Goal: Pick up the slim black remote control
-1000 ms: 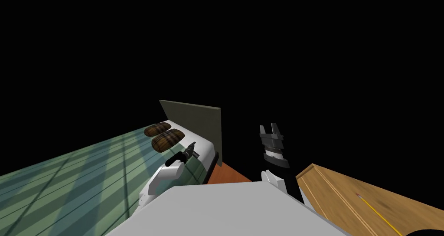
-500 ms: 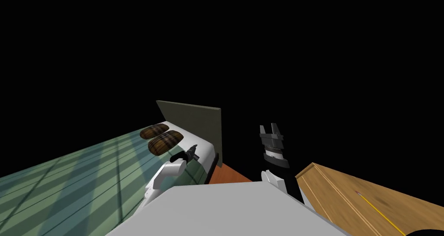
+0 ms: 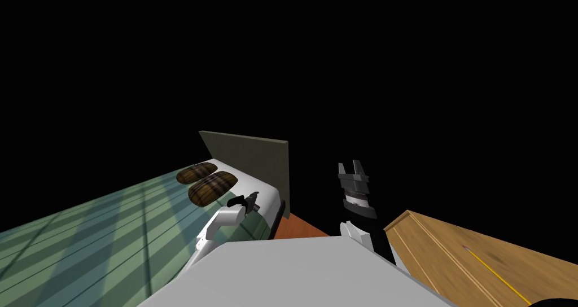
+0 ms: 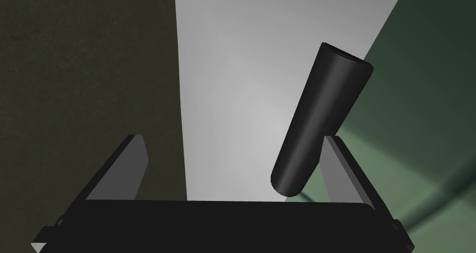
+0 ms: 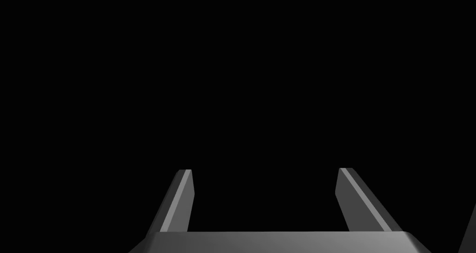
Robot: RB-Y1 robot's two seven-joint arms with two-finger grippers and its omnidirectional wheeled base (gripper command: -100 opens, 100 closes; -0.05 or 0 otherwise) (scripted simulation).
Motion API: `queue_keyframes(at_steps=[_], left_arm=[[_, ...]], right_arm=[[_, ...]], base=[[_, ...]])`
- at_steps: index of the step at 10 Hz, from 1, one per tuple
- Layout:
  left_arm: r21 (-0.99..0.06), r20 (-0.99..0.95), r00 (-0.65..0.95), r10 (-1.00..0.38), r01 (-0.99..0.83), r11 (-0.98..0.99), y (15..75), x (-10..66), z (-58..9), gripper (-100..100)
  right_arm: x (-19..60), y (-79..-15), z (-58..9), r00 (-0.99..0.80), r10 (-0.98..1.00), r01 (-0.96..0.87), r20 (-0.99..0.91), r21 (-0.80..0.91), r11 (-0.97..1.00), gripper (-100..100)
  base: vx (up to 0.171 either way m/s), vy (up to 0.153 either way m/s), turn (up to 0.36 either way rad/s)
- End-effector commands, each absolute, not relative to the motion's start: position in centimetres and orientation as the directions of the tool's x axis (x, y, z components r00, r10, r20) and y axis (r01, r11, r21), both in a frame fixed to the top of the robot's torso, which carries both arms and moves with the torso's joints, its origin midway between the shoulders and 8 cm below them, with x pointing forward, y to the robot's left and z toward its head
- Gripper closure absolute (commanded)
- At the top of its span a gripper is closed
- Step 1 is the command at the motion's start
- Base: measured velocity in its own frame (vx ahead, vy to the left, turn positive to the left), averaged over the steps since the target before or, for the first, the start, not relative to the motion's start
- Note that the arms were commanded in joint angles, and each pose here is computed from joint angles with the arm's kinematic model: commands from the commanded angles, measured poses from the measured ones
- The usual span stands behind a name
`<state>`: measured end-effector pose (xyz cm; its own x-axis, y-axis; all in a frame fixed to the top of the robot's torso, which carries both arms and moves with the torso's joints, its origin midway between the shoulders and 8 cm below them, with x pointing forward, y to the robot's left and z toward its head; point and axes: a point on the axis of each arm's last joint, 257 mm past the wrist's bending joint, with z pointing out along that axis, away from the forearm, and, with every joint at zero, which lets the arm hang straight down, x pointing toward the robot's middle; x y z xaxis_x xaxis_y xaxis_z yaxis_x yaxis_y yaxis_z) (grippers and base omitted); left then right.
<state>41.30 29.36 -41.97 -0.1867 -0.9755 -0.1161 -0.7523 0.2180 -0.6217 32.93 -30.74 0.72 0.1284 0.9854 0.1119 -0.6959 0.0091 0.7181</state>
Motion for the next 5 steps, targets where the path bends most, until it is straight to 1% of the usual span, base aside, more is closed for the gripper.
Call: queue_keyframes(at_steps=[1, 5], left_arm=[[-0.585, -0.107, -0.2, -0.974, -0.779, 0.224, 29.0, 40.6, -42.9, -100], [-0.479, -0.081, -0.245, -0.966, -0.841, 0.253, 27.9, 38.9, -45.3, -100]], right_arm=[[32.9, -30.7, 0.7, 0.128, 0.985, -0.696, 0.112, 0.718, 0.009, 0], [32.9, -30.7, 0.7, 0.128, 0.985, -0.696, 0.112, 0.718, 0.009, 0]], base=[[0.029, 0.044, -0.053], [0.032, 0.056, -0.063]])
